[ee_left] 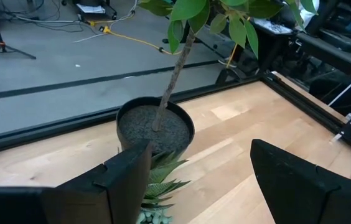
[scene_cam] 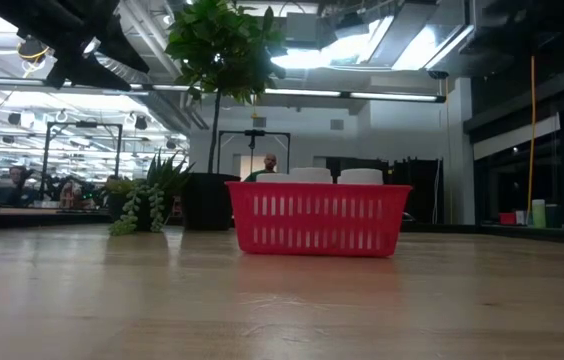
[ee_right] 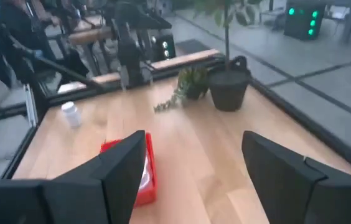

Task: Pick and place pill bottles into a basket
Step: Put the white medicine bottle into the red basket

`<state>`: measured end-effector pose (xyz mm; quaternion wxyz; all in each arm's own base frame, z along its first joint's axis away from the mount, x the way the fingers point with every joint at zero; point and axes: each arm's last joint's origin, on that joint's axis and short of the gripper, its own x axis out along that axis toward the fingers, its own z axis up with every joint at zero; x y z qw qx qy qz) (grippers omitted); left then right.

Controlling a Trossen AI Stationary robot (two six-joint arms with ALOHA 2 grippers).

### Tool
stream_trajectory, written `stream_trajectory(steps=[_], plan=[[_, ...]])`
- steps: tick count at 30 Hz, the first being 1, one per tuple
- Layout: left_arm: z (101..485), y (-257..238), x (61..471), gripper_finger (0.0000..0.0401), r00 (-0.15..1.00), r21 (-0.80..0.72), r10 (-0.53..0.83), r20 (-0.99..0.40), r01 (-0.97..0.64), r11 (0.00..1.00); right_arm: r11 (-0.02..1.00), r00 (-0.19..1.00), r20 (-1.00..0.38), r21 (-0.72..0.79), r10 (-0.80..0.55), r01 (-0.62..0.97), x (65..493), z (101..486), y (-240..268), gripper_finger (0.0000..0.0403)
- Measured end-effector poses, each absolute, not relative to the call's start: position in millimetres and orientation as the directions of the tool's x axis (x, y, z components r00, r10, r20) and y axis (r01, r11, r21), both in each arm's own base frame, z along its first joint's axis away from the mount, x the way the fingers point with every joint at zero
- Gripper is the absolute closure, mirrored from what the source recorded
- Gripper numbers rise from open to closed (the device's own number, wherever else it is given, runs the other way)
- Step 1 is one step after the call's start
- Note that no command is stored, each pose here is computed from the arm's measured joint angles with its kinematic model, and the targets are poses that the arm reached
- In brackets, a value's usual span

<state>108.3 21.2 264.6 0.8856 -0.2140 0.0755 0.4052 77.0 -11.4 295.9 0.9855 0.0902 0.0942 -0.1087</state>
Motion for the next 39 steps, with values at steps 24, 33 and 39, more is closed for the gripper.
stream_trajectory(steps=[24, 33, 39], plan=[[264.2, 22.2, 108.5, 0.0134, 0.627, -0.336, 0.720, -0.298, -0.775, 0.535, 0.973, 0.996, 0.042, 0.221, -0.077, 0.066, 105.3, 171.8, 5.3, 0.0207], [263.8, 22.2, 109.1, 0.0134, 0.624, -0.337, 0.721, -0.301, -0.777, 0.532, 0.999, 0.999, 0.044, 0.048, -0.006, 0.004, 97.0, 169.6, 6.4, 0.0222], [263.9, 22.2, 109.1, 0.0134, 0.624, -0.337, 0.721, -0.300, -0.777, 0.532, 1.000, 0.999, 0.040, -0.005, 0.017, -0.017, 97.2, 169.4, 7.1, 0.0325]])
